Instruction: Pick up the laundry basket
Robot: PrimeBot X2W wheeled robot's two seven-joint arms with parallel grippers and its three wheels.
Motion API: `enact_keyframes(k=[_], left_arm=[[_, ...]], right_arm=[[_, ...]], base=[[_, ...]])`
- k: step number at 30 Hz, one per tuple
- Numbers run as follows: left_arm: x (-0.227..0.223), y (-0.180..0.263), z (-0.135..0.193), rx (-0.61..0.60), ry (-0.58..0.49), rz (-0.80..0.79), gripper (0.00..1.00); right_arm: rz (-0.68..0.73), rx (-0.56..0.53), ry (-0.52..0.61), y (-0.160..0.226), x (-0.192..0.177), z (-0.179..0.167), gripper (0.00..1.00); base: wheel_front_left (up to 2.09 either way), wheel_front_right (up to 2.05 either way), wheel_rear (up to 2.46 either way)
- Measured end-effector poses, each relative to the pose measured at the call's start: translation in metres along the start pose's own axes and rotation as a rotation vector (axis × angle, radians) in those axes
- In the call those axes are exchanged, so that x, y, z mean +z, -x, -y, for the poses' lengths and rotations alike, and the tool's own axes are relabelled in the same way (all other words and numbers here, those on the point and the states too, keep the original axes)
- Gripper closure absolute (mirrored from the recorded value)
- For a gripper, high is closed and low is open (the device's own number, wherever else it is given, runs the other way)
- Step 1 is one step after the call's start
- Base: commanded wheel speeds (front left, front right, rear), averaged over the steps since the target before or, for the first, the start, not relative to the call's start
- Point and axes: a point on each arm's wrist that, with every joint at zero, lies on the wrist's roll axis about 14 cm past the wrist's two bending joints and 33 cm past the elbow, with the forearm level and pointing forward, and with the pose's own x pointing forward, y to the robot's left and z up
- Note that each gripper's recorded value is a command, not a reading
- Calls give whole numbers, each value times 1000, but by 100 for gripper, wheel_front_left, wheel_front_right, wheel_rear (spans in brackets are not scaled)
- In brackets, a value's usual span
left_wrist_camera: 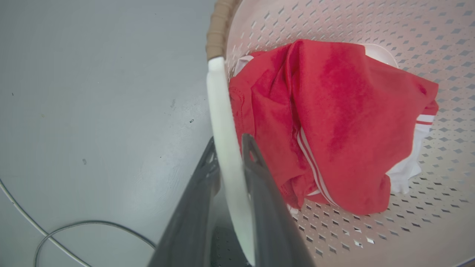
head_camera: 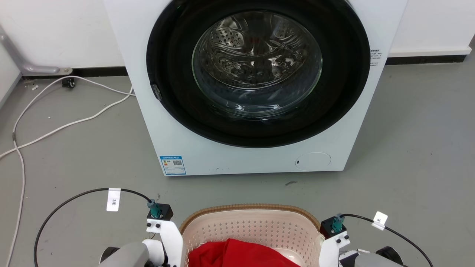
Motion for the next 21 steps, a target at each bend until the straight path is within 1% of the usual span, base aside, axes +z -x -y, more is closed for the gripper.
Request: enact_keyframes(k=[21], left_arm=[[-3,-1,0,-3,2,-7,100]], right_arm=[[-5,1,0,-1,-2,0,100]], base=[[0,0,0]])
